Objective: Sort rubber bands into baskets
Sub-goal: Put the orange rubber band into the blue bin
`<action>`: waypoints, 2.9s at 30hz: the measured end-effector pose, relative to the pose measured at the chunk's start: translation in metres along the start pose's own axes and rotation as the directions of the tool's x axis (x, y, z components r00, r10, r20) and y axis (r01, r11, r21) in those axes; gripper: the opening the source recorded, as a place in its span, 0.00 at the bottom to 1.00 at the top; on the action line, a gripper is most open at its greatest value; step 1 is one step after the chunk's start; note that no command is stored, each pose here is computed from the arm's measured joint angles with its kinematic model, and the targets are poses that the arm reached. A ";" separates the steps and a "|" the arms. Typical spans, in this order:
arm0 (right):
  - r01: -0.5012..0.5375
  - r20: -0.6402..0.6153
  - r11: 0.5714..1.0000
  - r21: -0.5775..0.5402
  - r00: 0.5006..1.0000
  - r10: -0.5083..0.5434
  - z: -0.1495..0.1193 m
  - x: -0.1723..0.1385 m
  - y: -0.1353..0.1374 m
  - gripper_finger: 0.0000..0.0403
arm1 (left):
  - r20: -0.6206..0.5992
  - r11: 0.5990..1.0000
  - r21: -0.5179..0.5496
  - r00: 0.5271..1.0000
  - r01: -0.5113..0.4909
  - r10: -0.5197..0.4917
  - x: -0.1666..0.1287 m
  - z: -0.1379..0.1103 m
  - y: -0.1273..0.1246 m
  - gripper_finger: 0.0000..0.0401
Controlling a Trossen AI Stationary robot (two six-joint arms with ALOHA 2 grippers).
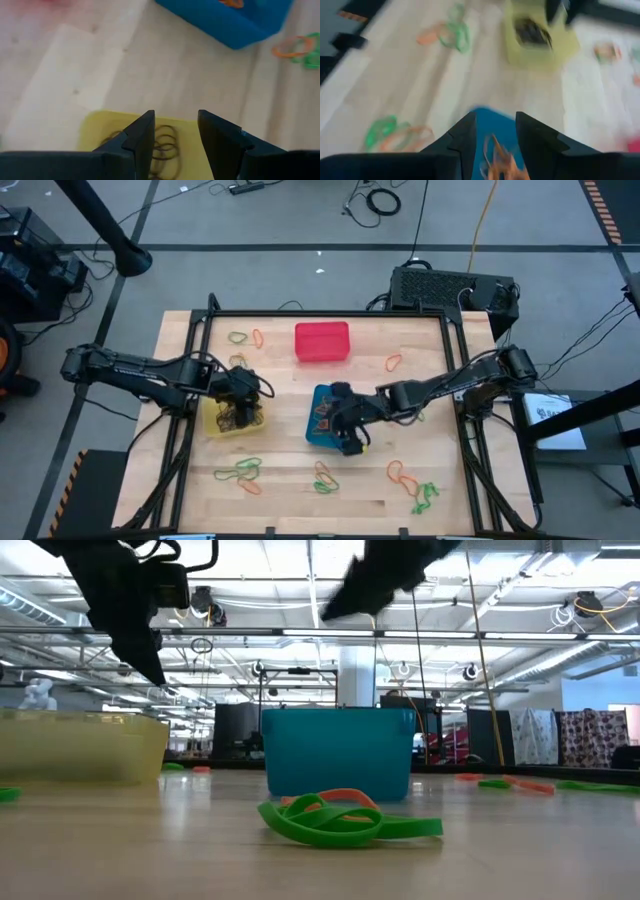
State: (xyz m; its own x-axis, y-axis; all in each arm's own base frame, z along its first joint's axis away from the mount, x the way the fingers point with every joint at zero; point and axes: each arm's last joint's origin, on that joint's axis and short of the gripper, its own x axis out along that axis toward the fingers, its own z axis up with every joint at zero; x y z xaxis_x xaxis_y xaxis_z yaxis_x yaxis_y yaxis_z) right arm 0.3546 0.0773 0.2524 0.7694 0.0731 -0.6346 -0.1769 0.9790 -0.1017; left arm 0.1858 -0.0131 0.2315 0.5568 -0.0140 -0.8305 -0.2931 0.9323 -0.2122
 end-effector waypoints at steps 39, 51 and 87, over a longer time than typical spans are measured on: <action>-0.295 -0.209 0.453 -0.841 0.950 0.230 -0.060 0.080 0.102 0.32 | 0.055 0.926 0.267 0.955 0.266 -0.290 0.002 -0.027 -0.085 0.39; -0.211 -0.192 0.325 -0.922 0.977 0.089 -0.060 0.080 0.101 0.32 | 0.040 0.928 0.269 0.960 0.256 -0.277 0.007 -0.028 -0.086 0.39; -0.076 -0.098 0.251 -0.965 0.993 -0.074 -0.055 0.075 0.114 0.01 | 0.055 0.925 0.304 0.965 0.227 -0.255 0.007 -0.027 -0.086 0.39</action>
State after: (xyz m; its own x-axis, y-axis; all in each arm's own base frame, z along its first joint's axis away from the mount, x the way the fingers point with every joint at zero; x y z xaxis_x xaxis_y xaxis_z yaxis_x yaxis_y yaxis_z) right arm 0.3582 0.1838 0.1514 0.7168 -0.0181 -0.6971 -0.6954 0.0560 -0.7165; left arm 0.1936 -0.1029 0.2294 0.6552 -0.2313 -0.7191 0.0912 0.9692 -0.2287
